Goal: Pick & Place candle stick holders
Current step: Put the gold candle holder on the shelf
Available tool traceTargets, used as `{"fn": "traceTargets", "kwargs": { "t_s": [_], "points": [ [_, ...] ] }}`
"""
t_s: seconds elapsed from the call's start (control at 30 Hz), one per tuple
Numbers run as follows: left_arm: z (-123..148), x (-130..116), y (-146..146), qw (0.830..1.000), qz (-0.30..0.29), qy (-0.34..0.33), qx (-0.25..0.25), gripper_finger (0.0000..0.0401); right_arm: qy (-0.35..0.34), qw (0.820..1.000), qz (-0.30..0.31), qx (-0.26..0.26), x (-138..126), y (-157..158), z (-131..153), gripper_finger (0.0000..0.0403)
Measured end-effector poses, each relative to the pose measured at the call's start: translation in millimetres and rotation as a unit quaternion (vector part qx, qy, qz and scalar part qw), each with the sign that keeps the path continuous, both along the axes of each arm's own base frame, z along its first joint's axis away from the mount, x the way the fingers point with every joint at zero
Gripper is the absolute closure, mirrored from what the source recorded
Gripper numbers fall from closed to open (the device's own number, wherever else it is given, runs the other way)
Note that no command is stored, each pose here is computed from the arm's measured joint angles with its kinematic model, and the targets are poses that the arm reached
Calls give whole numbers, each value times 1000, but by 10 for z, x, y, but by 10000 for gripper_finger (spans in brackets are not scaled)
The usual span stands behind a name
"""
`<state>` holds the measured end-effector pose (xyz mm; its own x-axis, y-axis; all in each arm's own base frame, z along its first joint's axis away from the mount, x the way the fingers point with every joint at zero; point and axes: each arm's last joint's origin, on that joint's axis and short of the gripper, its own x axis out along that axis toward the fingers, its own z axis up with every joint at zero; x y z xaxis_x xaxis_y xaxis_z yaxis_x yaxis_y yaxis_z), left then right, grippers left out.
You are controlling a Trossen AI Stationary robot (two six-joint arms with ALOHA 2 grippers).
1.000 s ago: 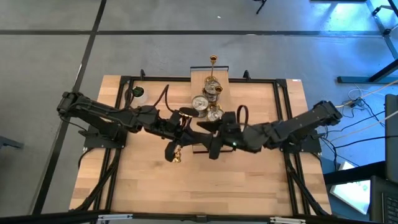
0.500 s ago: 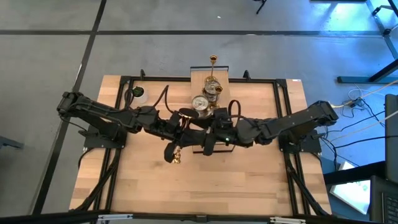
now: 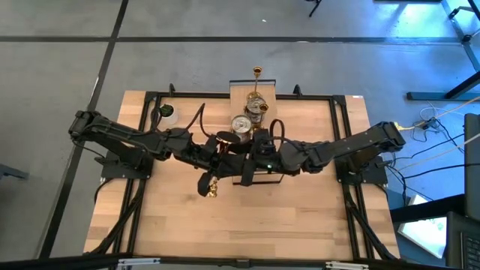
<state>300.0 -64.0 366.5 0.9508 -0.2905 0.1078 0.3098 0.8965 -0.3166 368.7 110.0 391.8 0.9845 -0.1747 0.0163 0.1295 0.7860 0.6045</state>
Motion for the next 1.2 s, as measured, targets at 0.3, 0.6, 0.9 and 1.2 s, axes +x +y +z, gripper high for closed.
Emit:
{"fn": "traceTargets", "kwargs": {
  "t_s": [0.3,0.6,0.9,1.2],
  "points": [
    [-5,1,20,1000,-2,2,1,400,-2,1000,11,3,27,-16,-15,287],
    [-52,6,19,1000,-9,27,-3,400,-5,1000,19,18,23,-9,-7,388],
    [-40,-22,39,997,-49,46,-39,376,-1,999,32,20,-17,29,9,388],
    [-52,-84,25,995,-36,79,-47,235,37,999,6,3,-128,175,89,388]
  ]
}}
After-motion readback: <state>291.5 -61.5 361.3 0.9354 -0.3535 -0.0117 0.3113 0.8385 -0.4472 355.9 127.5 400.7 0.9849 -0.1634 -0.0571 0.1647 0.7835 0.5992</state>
